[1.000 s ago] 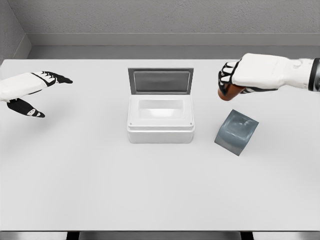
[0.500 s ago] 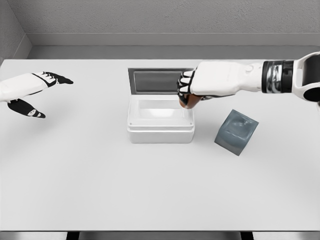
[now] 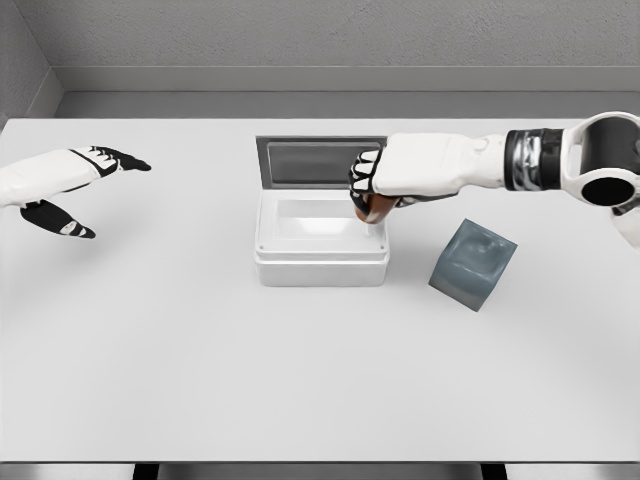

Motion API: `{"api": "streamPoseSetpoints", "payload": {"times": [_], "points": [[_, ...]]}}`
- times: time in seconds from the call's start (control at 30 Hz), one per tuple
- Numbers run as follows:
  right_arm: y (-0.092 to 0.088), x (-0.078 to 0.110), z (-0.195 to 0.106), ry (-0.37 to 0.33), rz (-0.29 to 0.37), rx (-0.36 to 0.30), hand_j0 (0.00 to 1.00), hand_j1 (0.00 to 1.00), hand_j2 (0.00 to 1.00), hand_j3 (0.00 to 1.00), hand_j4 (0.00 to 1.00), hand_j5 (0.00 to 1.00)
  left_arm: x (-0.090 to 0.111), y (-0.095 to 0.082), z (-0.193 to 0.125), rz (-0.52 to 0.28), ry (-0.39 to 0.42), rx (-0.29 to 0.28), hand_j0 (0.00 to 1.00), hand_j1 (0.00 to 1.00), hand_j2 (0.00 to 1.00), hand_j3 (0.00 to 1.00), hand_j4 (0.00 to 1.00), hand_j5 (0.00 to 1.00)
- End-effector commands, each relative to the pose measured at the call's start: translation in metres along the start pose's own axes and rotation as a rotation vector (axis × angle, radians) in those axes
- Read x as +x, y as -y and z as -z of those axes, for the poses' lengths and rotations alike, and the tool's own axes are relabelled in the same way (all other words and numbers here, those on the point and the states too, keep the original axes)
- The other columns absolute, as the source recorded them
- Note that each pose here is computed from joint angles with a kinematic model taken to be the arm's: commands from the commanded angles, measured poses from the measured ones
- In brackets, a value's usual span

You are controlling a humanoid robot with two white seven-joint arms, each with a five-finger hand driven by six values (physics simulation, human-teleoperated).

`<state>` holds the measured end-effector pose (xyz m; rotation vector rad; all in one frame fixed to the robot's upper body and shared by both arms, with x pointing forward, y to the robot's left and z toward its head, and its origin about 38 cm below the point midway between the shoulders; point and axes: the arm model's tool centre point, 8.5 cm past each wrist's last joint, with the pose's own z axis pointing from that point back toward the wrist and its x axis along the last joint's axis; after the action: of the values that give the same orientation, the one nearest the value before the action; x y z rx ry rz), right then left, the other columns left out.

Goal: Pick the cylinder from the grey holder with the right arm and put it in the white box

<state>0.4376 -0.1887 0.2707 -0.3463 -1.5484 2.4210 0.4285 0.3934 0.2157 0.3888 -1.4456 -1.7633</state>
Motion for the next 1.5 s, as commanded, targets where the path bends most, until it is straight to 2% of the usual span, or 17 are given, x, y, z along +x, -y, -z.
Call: {"api": "streamPoseSetpoints", "payload": {"times": [0.0, 0.43, 0.47, 0.5, 0.7, 0.87, 1.07, 1.2, 1.23, 1.27, 1.3, 1.37, 1.43, 1.47], "points": [[-0.001, -0.001, 0.002, -0.004, 0.002, 0.004, 0.16, 0.16, 0.16, 0.16, 0.16, 0.16, 0.000, -0.001, 0.000, -0.005, 0.001, 0.005, 1.00, 1.00, 1.00, 1.00, 1.00, 1.00], [-0.010, -0.005, 0.008, -0.012, 0.016, 0.027, 0.16, 0.16, 0.16, 0.16, 0.16, 0.16, 0.001, 0.002, 0.001, -0.006, 0.004, -0.004, 1.00, 1.00, 1.00, 1.00, 1.00, 1.00], [-0.010, -0.005, 0.008, -0.011, 0.016, 0.028, 0.28, 0.28, 0.28, 0.28, 0.28, 0.28, 0.001, 0.002, 0.001, -0.006, 0.004, -0.004, 1.00, 1.00, 1.00, 1.00, 1.00, 1.00], [-0.009, -0.005, 0.008, -0.014, 0.012, 0.029, 1.00, 1.00, 1.00, 1.00, 1.00, 1.00, 0.001, 0.002, 0.001, -0.006, 0.004, -0.004, 1.00, 1.00, 1.00, 1.00, 1.00, 1.00], [-0.009, -0.006, 0.007, -0.021, 0.006, 0.032, 1.00, 1.00, 1.00, 1.00, 1.00, 1.00, 0.001, 0.002, 0.001, -0.006, 0.004, -0.004, 1.00, 1.00, 1.00, 1.00, 1.00, 1.00], [0.001, -0.005, 0.004, -0.018, -0.011, 0.012, 1.00, 1.00, 1.00, 1.00, 1.00, 1.00, 0.001, 0.002, 0.001, -0.007, 0.005, -0.005, 1.00, 1.00, 1.00, 1.00, 1.00, 1.00], [0.012, 0.004, 0.003, 0.003, -0.045, -0.011, 1.00, 1.00, 1.00, 1.00, 1.00, 1.00, 0.001, 0.003, 0.001, -0.007, 0.005, -0.006, 1.00, 1.00, 1.00, 1.00, 1.00, 1.00], [0.027, -0.006, -0.016, -0.048, -0.053, -0.064, 1.00, 1.00, 1.00, 1.00, 1.00, 1.00, 0.001, 0.003, 0.001, -0.007, 0.005, -0.006, 1.00, 1.00, 1.00, 1.00, 1.00, 1.00], [0.034, -0.011, -0.029, -0.067, -0.042, -0.100, 1.00, 1.00, 1.00, 1.00, 1.00, 1.00, 0.001, 0.003, 0.001, -0.007, 0.005, -0.006, 1.00, 1.00, 1.00, 1.00, 1.00, 1.00], [0.035, -0.014, -0.038, -0.081, -0.034, -0.108, 1.00, 1.00, 1.00, 1.00, 1.00, 1.00, 0.001, 0.002, 0.002, -0.006, 0.006, -0.006, 1.00, 1.00, 1.00, 1.00, 1.00, 1.00], [0.039, -0.020, -0.054, -0.106, -0.023, -0.131, 1.00, 1.00, 1.00, 1.00, 1.00, 1.00, 0.008, -0.002, 0.015, -0.012, 0.035, 0.020, 1.00, 1.00, 1.00, 1.00, 1.00, 1.00], [0.039, -0.024, -0.072, -0.132, -0.014, -0.133, 1.00, 1.00, 1.00, 1.00, 1.00, 1.00, 0.018, -0.029, 0.035, -0.031, 0.091, 0.115, 1.00, 1.00, 1.00, 1.00, 1.00, 1.00], [0.033, -0.018, -0.079, -0.135, -0.021, -0.114, 1.00, 1.00, 1.00, 1.00, 1.00, 1.00, 0.014, -0.034, 0.061, -0.115, 0.109, 0.181, 1.00, 1.00, 1.00, 1.00, 1.00, 1.00], [0.031, -0.013, -0.081, -0.127, -0.029, -0.104, 1.00, 1.00, 1.00, 1.00, 1.00, 1.00, 0.003, -0.032, 0.077, -0.162, 0.080, 0.200, 1.00, 1.00, 1.00, 1.00, 1.00, 1.00]]}}
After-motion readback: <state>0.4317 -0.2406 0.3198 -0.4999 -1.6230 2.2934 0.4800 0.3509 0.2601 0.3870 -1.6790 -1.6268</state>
